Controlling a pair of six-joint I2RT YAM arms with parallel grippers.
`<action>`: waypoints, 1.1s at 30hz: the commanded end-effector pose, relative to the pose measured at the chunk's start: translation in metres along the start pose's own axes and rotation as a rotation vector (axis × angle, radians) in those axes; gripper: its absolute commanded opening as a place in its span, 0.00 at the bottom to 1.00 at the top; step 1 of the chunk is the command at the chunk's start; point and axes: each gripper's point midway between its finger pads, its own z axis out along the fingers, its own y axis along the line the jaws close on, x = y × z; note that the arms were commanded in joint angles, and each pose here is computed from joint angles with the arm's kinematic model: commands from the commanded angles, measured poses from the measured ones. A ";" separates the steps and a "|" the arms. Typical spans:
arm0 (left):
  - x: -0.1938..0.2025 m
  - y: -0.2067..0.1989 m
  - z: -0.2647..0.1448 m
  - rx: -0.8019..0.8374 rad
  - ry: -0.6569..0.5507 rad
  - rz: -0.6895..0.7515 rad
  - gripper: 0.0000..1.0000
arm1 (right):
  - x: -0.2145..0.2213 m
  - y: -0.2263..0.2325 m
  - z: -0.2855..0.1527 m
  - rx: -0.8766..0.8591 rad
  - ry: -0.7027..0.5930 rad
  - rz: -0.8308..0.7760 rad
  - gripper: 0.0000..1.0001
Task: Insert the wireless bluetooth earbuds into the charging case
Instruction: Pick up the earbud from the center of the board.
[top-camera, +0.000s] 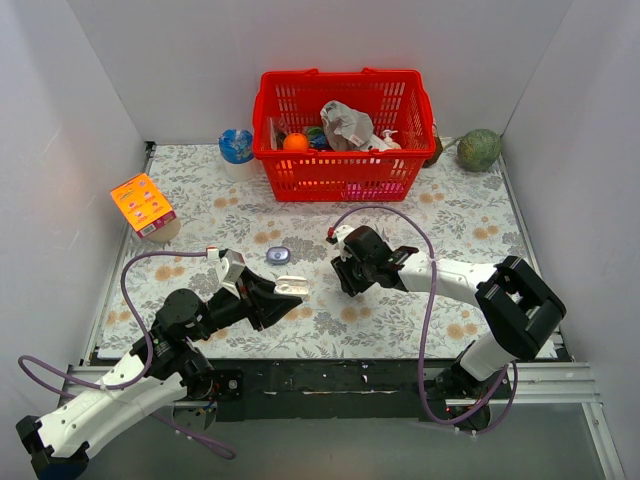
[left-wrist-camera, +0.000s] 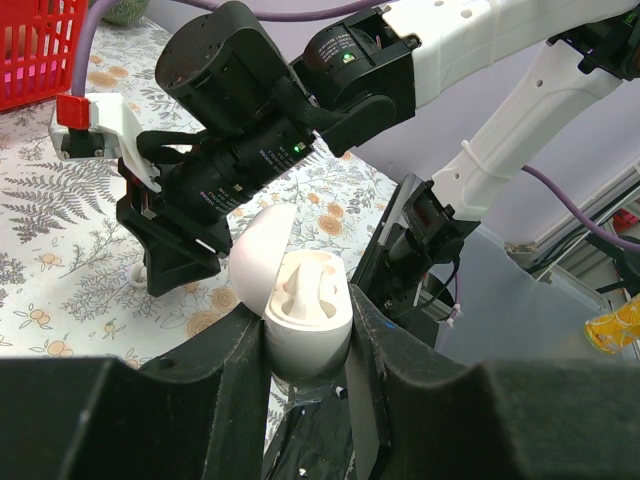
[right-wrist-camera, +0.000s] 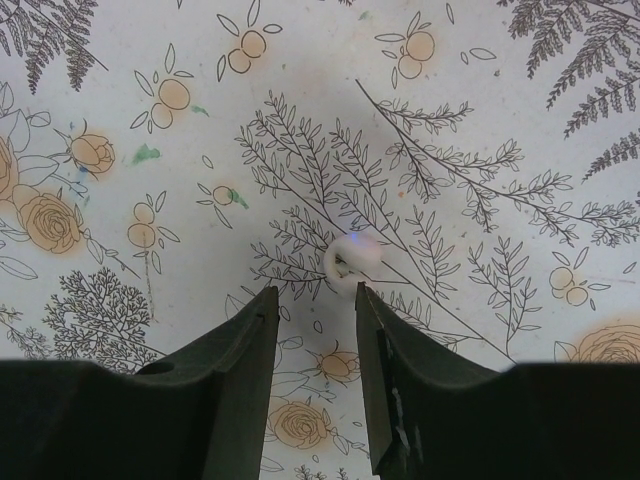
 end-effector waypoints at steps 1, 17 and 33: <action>0.000 -0.002 -0.001 0.007 -0.004 -0.001 0.00 | -0.031 0.007 -0.007 -0.022 -0.084 -0.007 0.45; 0.002 -0.001 0.001 0.003 0.006 -0.006 0.00 | -0.025 0.006 0.003 -0.021 -0.054 -0.015 0.45; 0.002 -0.001 0.000 0.003 0.003 -0.006 0.00 | -0.008 -0.005 0.013 -0.002 -0.007 0.009 0.45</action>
